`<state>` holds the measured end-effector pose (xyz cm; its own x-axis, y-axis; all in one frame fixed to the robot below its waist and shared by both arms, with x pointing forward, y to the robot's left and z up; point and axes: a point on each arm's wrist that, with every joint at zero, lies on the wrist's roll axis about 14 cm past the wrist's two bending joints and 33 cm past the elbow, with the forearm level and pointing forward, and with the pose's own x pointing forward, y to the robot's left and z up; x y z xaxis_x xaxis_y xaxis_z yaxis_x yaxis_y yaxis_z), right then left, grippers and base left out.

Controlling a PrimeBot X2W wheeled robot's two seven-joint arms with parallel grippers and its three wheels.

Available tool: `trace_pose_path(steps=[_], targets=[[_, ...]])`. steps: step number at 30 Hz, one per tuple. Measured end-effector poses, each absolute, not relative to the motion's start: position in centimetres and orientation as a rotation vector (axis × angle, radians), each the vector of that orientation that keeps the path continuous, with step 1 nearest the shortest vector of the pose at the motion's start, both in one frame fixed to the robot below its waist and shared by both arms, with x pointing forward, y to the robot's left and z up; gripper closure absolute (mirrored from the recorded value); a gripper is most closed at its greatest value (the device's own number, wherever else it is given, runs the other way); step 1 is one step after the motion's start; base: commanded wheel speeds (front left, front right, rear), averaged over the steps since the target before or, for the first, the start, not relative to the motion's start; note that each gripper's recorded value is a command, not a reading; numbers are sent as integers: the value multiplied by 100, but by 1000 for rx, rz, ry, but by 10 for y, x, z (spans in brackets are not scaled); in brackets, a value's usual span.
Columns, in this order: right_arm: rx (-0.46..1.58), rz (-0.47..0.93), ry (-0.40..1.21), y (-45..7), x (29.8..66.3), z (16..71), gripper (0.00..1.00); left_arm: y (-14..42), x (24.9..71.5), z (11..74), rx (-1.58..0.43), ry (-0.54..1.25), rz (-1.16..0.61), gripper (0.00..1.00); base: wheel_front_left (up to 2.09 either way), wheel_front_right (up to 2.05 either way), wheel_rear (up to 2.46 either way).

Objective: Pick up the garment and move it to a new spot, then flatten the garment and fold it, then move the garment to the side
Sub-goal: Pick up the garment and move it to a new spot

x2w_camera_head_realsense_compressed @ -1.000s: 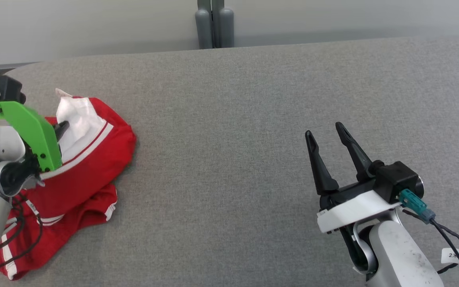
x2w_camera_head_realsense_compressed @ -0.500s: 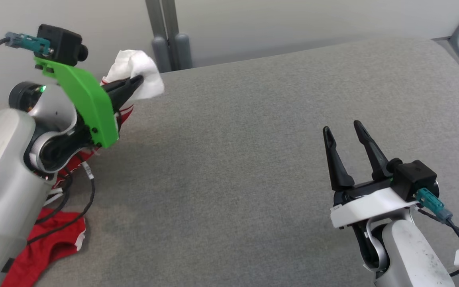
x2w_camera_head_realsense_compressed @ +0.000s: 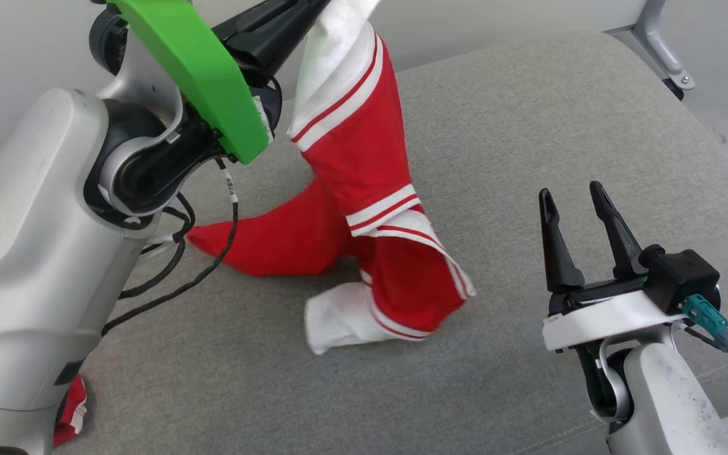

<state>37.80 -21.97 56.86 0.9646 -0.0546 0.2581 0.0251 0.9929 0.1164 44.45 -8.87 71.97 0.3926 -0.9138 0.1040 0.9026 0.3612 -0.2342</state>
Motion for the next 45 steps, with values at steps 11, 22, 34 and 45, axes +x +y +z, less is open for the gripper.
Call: trace_pose_path(steps=[11, 22, 34, 45], targets=[[136, 62, -219, -184, 397, 554, 0, 20, 483, 559, -324, 382, -775, 100, 0, 0, 0], [139, 138, -176, -157, 413, 539, 0, 122, 467, 420, -295, 499, -358, 0, 0, 0, 0], [142, 177, -169, -142, 418, 537, 0, 152, 472, 468, -265, 220, -321, 0, 0, 0, 0], [140, 178, -187, -141, 407, 543, 0, 194, 440, 530, -210, -38, -129, 0, 0, 0, 0]])
